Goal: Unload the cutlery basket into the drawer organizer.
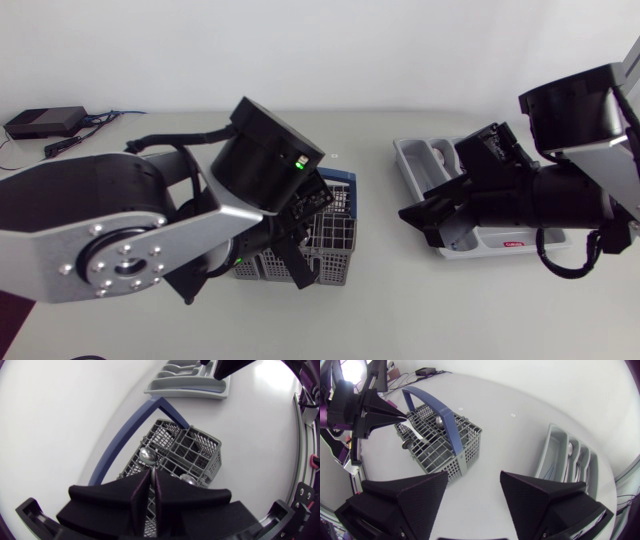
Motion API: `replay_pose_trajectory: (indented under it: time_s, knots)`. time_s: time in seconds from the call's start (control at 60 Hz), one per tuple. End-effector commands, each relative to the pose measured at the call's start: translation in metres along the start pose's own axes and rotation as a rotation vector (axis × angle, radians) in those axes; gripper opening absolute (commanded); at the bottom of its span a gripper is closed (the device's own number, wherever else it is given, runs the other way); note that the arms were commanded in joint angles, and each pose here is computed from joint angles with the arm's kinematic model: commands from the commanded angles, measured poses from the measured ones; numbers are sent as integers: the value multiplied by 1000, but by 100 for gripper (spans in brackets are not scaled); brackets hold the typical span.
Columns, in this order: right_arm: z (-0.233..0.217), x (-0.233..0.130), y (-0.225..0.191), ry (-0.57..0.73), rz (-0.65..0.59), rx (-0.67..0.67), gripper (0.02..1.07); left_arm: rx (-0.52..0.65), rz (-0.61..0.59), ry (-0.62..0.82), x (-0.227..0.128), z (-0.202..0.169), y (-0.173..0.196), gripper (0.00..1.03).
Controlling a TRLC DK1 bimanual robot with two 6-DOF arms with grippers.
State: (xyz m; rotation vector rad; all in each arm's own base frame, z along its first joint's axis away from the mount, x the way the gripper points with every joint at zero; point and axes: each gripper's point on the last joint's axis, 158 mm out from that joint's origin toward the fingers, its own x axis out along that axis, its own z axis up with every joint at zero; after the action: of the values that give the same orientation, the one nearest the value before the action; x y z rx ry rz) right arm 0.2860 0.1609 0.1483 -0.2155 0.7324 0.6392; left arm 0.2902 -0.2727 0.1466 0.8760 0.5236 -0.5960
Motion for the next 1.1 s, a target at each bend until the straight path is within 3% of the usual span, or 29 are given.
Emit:
replay_pose_trajectory:
  time_s: [0.0,0.433,0.767,1.083]
  knots:
    - [-8,1,5,16,11,-16,78,-6,17,-44,-15,9,8,13]
    - [-4,2,17,0,34,-57,78,-74,-5,-149,-55,22,26,14]
    - [-5,0,31,-24,53,-107,78,-133,-27,-112,-33,11,20,14]
    - [-6,3,31,-17,55,-106,78,-165,44,-92,-26,-1,27,14]
